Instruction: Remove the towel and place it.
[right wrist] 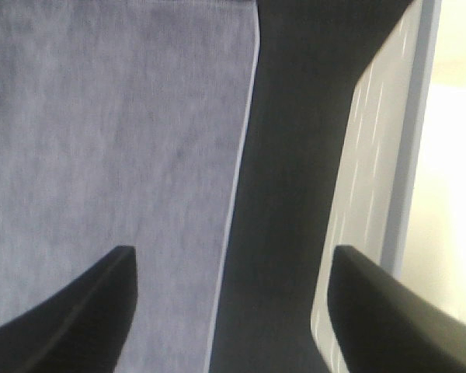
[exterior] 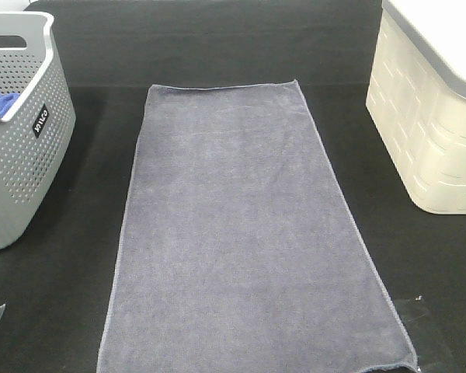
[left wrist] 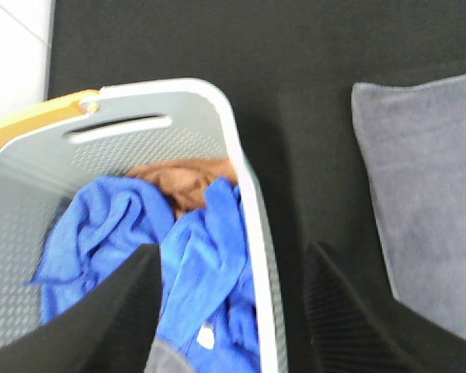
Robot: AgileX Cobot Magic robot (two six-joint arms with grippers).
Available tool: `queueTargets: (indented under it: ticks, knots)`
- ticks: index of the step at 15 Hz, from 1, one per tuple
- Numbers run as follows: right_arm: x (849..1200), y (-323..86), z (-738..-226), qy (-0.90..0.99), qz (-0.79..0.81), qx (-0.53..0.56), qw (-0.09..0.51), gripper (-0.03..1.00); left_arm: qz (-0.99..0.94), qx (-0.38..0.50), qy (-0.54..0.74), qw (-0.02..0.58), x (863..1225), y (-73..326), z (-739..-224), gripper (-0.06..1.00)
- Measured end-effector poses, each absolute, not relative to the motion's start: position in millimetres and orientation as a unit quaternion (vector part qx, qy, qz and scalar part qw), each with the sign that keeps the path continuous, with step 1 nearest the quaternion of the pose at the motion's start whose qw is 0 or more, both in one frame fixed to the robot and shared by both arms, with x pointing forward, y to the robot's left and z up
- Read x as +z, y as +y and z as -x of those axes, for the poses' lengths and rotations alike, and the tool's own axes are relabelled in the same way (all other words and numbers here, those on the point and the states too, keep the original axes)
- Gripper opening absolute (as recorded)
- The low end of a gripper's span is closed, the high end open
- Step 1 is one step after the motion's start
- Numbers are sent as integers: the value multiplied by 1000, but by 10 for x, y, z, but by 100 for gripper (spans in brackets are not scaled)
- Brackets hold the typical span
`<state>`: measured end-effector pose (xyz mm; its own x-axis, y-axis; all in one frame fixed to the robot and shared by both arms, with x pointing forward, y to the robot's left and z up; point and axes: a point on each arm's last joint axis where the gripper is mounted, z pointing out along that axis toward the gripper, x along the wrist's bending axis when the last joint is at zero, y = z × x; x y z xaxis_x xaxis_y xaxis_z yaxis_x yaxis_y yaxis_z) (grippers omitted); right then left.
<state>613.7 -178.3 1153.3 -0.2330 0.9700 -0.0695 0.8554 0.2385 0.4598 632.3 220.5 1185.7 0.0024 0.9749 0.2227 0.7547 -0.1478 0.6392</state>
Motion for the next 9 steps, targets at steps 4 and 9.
queueTargets:
  ticks: [4,9]
  knots:
    - [11423,-1979,-5561,778,-599,122,142,66,-688,275,658,135,11693,2411,-5551,54]
    - [11280,-2185,-4879,783,-603,103,110,66,-694,211,681,101,11259,2617,-4625,54]
